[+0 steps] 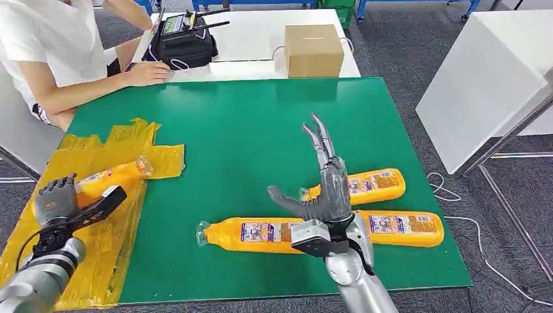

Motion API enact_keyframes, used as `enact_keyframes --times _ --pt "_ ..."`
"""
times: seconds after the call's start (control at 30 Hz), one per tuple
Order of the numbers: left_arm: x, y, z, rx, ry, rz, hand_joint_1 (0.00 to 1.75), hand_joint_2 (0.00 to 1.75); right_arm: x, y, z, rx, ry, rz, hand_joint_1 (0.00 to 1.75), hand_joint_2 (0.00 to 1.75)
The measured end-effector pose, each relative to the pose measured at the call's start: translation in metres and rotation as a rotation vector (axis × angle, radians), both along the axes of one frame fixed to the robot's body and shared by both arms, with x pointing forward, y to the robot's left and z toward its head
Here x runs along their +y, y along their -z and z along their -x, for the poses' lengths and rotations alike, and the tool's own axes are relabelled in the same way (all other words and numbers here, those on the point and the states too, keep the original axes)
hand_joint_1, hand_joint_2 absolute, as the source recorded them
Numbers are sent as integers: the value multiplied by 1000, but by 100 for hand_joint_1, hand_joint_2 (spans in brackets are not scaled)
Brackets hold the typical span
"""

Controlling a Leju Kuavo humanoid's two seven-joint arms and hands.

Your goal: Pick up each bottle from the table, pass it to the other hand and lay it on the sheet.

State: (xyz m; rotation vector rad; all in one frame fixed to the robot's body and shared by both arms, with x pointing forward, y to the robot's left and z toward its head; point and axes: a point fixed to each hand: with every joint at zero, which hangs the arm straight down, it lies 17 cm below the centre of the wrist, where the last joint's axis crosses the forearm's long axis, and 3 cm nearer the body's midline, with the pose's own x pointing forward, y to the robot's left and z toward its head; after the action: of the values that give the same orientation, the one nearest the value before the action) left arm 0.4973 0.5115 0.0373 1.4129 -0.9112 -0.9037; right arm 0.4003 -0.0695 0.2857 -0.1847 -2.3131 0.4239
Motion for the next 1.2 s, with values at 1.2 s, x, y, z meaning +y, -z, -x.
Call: enact_keyframes --times 1.2 --pt "-149 -6 -47 10 444 328 0 175 5 8 -6 14 -8 46 0 175"
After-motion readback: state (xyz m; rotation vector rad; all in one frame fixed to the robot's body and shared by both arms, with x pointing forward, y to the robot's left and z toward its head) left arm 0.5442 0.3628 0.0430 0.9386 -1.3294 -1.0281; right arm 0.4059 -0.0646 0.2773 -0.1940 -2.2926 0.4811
